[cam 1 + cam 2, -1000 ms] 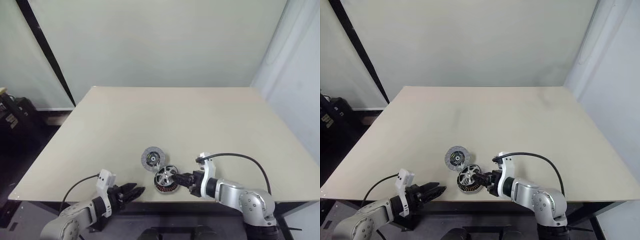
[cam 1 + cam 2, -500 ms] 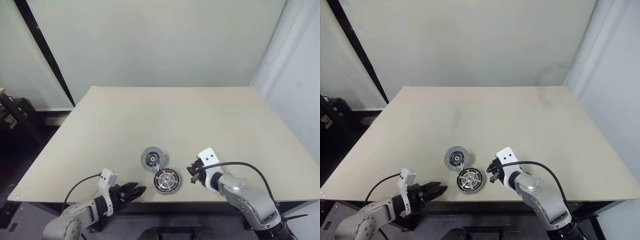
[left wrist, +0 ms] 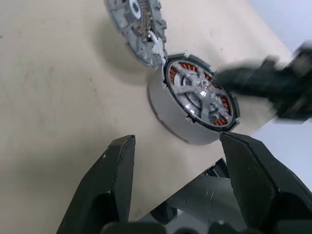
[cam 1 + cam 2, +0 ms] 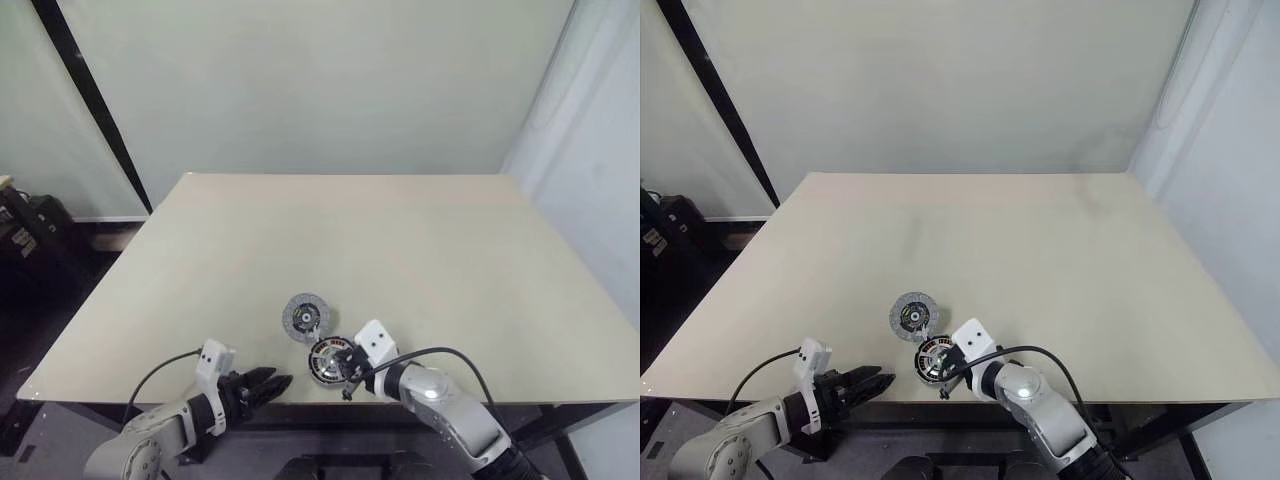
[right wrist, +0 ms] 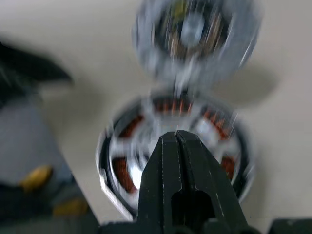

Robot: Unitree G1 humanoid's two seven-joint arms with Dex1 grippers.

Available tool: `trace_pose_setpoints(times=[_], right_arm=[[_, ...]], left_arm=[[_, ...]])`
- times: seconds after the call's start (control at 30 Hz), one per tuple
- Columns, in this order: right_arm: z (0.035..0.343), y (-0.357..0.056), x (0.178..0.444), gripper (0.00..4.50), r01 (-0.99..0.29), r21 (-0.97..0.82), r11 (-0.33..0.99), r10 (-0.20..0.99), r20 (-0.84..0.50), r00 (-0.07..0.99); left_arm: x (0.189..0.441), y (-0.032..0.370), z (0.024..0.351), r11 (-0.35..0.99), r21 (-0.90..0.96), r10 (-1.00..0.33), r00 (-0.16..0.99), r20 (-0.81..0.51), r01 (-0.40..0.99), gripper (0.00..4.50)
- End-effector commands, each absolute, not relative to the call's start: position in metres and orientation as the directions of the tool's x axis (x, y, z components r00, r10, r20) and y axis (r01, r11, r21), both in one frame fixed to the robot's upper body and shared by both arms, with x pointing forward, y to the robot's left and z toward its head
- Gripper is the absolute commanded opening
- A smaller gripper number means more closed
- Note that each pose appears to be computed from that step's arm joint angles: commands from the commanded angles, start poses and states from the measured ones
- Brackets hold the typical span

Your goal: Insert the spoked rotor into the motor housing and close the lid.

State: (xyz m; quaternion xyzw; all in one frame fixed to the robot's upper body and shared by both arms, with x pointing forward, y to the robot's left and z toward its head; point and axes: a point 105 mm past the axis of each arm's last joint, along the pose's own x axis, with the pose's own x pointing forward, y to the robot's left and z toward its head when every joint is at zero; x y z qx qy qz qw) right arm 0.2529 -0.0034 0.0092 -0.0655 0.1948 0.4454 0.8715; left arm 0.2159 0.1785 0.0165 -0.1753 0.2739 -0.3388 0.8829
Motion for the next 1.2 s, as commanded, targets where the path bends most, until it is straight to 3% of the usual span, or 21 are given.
trace_pose_setpoints(times=[0.03,0.17,0.3,0.37,0.5,0.6,0.63,0.97,1.2], right_arm=[[0.003,-0.004,0.253,0.02,-0.808,0.033,0.589,0.744,-0.412,0.526],[0.027,-0.005,0.257,0.02,-0.808,0.040,0.588,0.768,-0.341,0.542],[0.049,-0.007,0.260,1.26,-0.824,-0.006,0.566,0.783,-0.308,0.540],[0.055,-0.010,0.255,1.95,-0.861,-0.070,0.505,0.797,-0.346,0.495],[0.062,-0.019,0.244,1.97,-0.921,-0.204,0.332,0.792,-0.469,0.390],[0.061,-0.031,0.240,1.97,-0.934,-0.312,0.172,0.731,-0.596,0.333],[0.061,-0.034,0.241,1.97,-0.934,-0.331,0.136,0.711,-0.624,0.324],[0.055,-0.030,0.239,1.97,-0.926,-0.354,-0.135,0.589,-0.780,0.212],[0.049,-0.021,0.239,1.97,-0.912,-0.365,-0.185,0.581,-0.790,0.199]], left_arm=[[0.221,0.179,0.032,0.712,-0.452,-0.695,0.635,-0.337,0.538,2.93],[0.222,0.180,0.036,0.717,-0.441,-0.688,0.647,-0.329,0.539,2.93],[0.223,0.180,0.039,0.712,-0.454,-0.692,0.645,-0.323,0.536,2.93],[0.226,0.182,0.039,0.711,-0.485,-0.690,0.639,-0.339,0.510,2.53],[0.232,0.186,0.036,0.748,-0.484,-0.655,0.628,-0.421,0.455,1.28],[0.238,0.187,0.033,0.774,-0.464,-0.628,0.619,-0.472,0.431,0.20],[0.239,0.186,0.033,0.776,-0.463,-0.626,0.615,-0.480,0.428,0.02],[0.246,0.177,0.030,0.788,-0.440,-0.615,0.599,-0.514,0.431,0.02],[0.244,0.178,0.027,0.793,-0.437,-0.607,0.603,-0.517,0.424,0.02]])
